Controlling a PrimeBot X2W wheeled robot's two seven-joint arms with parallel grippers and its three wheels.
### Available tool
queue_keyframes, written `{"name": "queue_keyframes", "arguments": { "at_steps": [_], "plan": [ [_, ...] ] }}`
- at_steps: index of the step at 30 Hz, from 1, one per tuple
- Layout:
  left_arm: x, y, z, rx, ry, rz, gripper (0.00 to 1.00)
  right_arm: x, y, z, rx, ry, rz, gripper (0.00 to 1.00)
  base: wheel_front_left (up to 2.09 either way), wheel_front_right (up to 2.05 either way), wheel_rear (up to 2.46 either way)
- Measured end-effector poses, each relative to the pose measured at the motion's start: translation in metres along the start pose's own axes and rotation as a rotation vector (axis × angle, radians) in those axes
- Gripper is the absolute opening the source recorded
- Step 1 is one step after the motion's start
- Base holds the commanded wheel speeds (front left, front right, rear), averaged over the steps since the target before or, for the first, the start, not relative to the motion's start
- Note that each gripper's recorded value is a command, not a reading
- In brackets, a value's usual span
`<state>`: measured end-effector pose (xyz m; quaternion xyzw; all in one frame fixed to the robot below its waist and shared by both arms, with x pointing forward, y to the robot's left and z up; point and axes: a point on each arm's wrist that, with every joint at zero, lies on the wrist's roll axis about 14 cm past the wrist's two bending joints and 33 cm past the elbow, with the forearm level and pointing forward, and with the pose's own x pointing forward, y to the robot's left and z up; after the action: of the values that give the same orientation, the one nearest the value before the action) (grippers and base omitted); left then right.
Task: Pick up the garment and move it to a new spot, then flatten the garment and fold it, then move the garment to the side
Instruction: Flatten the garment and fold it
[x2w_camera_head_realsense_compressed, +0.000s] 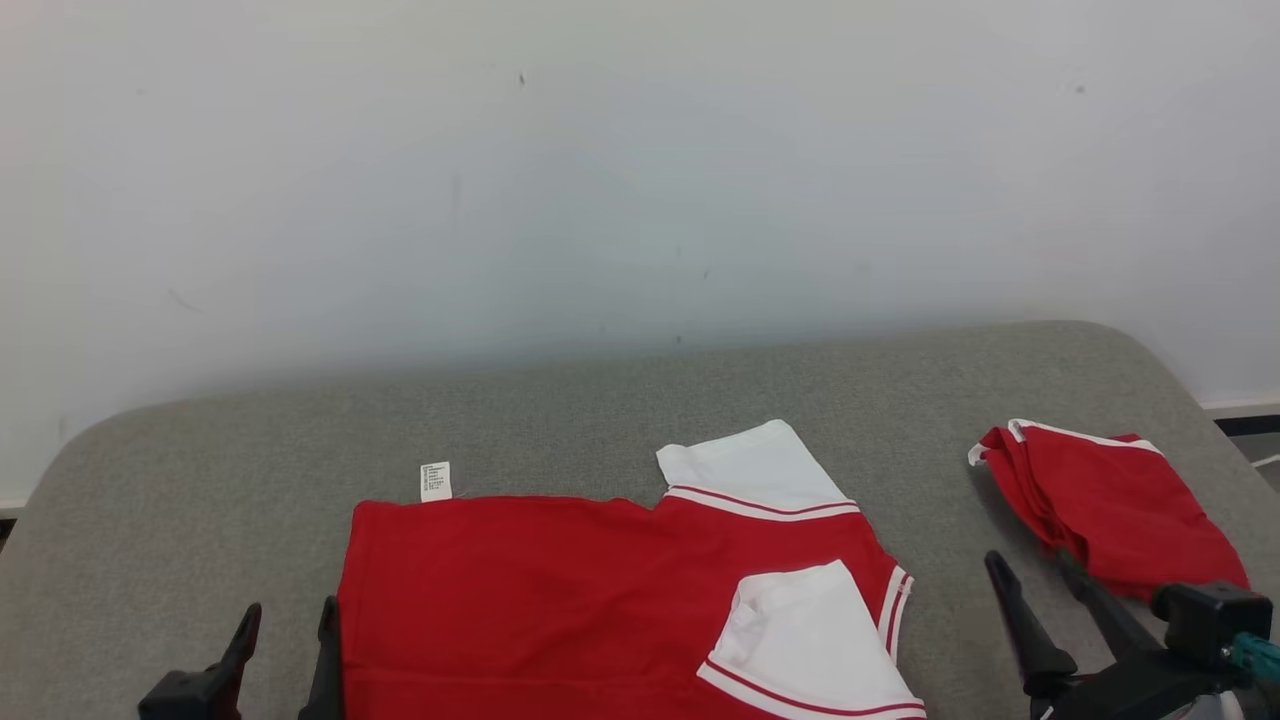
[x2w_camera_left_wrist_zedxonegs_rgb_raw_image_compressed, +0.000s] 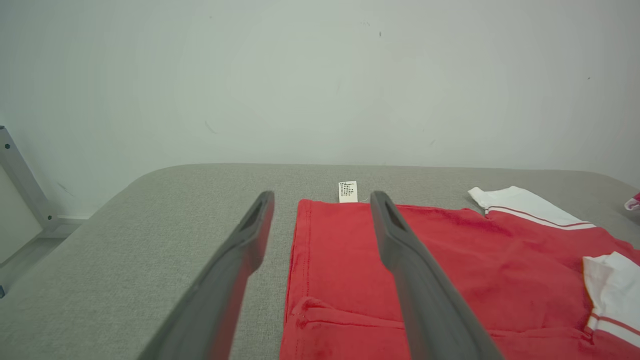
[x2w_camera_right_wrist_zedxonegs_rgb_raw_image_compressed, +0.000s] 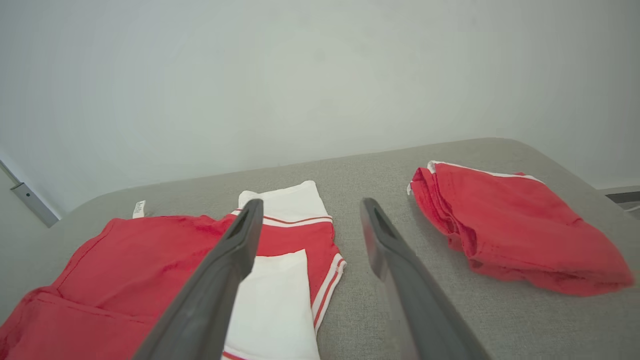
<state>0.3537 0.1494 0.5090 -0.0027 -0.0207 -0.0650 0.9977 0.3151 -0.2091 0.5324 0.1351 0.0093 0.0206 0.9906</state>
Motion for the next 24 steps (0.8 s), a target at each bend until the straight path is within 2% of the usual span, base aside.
{"name": "queue_keyframes", "arguments": {
  "at_steps": [6, 24],
  "plan": [
    [0.000, 0.003, -0.004, 0.012, 0.010, 0.001, 1.00, -0.004, -0.018, 0.001, 0.014, -0.031, -0.063, 1.00, 0.00, 0.00, 0.00],
    [-0.001, 0.002, -0.014, 0.060, 0.059, -0.009, 1.00, -0.001, -0.020, -0.012, 0.024, -0.029, -0.072, 1.00, 0.00, 0.00, 0.00]
  ]
}}
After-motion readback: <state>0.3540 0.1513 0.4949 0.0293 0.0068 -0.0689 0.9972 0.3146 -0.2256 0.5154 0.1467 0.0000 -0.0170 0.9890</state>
